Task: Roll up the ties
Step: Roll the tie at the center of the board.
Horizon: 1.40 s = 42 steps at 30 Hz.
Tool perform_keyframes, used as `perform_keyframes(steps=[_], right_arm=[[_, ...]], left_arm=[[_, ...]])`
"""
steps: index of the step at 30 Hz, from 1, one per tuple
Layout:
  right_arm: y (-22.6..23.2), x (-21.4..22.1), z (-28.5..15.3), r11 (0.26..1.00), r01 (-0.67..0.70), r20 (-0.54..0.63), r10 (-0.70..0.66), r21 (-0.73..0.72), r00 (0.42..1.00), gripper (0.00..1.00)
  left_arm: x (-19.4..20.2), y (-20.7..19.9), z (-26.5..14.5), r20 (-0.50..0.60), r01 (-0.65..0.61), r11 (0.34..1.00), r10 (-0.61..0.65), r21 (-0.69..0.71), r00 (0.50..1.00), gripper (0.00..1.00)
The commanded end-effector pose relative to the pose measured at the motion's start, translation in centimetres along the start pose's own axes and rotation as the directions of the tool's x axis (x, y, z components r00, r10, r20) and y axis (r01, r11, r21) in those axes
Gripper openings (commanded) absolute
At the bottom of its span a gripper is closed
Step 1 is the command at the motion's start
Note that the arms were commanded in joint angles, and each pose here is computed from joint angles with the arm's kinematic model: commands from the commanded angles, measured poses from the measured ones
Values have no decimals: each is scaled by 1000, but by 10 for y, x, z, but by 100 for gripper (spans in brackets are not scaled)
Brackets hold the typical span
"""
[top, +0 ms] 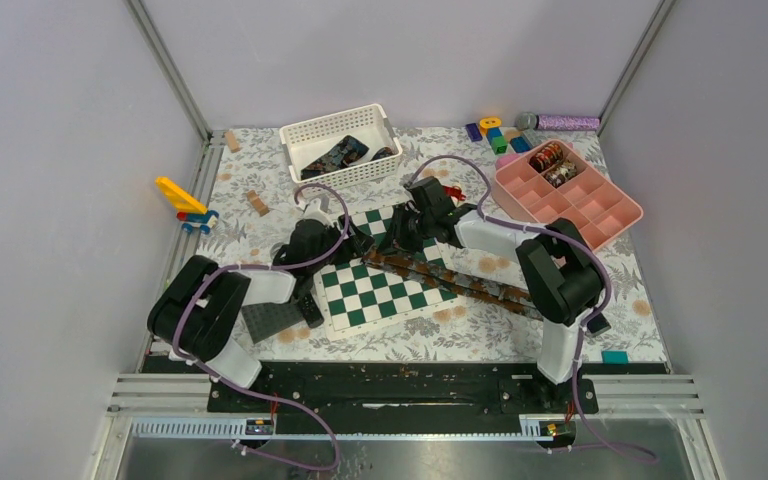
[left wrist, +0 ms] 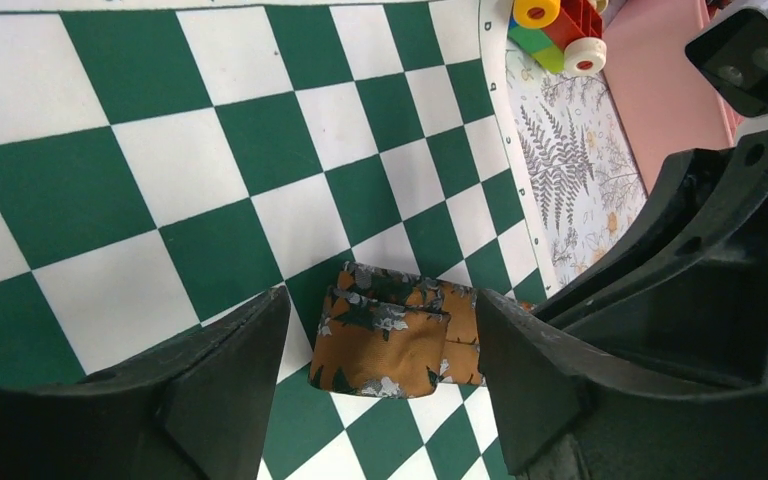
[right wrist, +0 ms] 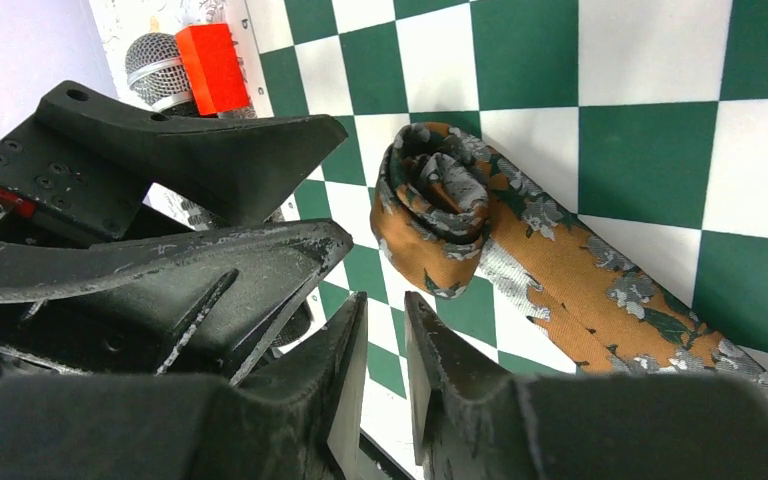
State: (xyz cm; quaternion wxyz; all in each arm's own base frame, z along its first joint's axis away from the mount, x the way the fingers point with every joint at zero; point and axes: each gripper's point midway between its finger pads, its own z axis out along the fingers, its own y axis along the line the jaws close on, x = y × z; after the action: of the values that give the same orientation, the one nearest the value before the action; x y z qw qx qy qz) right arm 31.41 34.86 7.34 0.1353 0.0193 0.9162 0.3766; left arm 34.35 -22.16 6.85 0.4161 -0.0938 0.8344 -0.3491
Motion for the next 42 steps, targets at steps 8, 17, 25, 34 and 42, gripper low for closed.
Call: perform_keyframes(steps=[8,17,25,34,42], right_arm=[[-1,-9,14,1000,-13,21,13,17,1000,26],[-16,-12,21,997,-33,42,30,73,999,26],[-21,-12,23,995,-40,43,37,94,998,26],[-25,-8,22,994,-44,37,40,100,999,26],[-27,-8,22,994,-46,37,42,102,998,26]], left_arm=[[1,-11,1,11,18,996,-19,85,1000,64],[5,-10,2,-5,18,996,-18,90,1000,63],[11,-6,6,-21,25,996,-23,89,1000,62],[15,-7,9,-37,37,993,-33,108,999,61],[20,-6,11,-45,59,991,-54,119,998,59]])
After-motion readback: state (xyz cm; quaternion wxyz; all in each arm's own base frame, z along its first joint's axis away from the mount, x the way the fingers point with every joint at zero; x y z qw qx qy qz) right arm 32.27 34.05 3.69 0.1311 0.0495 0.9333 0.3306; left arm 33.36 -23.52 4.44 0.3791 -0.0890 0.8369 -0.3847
